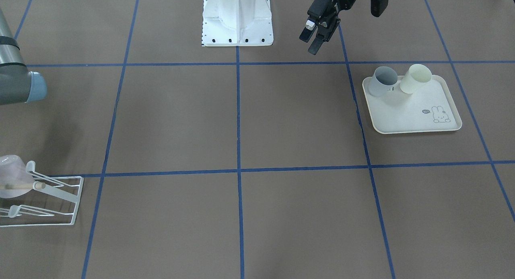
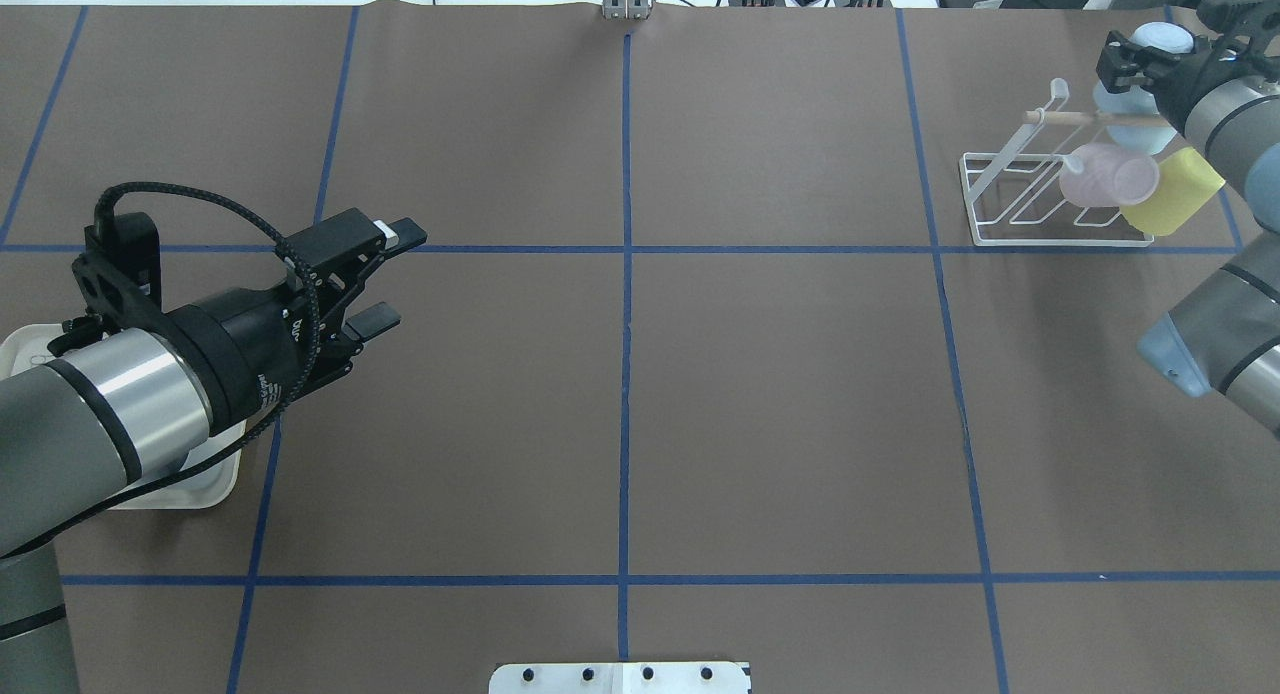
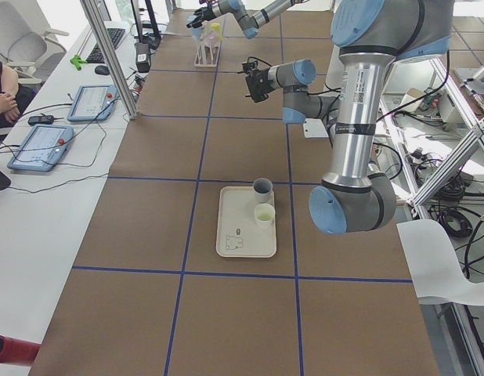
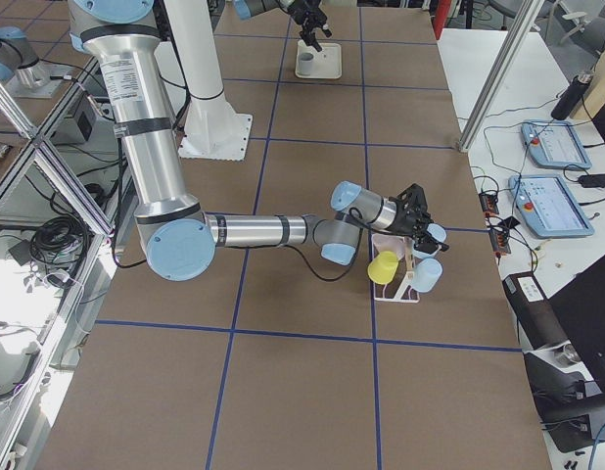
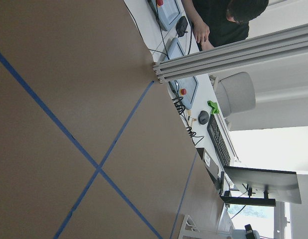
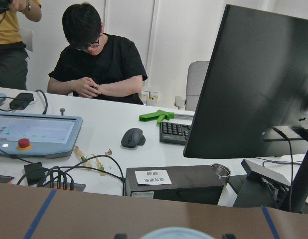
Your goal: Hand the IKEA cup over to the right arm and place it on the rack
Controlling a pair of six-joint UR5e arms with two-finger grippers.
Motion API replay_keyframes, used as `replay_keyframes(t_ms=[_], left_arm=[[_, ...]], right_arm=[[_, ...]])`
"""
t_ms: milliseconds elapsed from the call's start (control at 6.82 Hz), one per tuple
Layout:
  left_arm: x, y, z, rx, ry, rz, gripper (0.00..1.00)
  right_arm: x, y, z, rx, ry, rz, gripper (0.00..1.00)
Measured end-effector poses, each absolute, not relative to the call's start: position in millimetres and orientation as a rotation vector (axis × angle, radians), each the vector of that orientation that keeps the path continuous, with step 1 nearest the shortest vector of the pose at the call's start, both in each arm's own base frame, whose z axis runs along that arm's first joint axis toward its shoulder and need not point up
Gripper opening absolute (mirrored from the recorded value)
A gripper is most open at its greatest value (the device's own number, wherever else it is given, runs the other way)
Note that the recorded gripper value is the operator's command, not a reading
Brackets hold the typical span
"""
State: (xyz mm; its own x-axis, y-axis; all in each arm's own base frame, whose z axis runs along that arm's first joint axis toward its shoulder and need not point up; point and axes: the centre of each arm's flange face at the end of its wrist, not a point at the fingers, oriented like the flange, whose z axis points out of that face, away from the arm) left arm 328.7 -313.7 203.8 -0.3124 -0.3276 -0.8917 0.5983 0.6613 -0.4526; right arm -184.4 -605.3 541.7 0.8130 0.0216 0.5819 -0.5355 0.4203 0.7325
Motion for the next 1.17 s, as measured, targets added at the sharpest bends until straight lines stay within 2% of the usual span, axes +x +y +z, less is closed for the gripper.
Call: replay_keyframes(t_ms=[147, 293, 440, 1173], left_arm=[[329, -314, 204, 0.224, 1.648, -0.936, 1.00], [329, -313, 203, 0.223, 1.649, -0.936, 1.00], [328, -313, 203, 0.223, 1.651, -0.936, 1.00], [323, -313, 199, 0.243, 1.637, -0.920, 1.00]], right_arm=[[-187, -604, 543, 1.089, -0.541, 0.367, 0.36], [-189, -604, 543, 1.087, -0.543, 0.364, 0.91], [-189, -603, 543, 1.086, -0.544, 0.362, 0.99], [-169, -607, 516, 1.092, -0.607, 0.268, 1.00]])
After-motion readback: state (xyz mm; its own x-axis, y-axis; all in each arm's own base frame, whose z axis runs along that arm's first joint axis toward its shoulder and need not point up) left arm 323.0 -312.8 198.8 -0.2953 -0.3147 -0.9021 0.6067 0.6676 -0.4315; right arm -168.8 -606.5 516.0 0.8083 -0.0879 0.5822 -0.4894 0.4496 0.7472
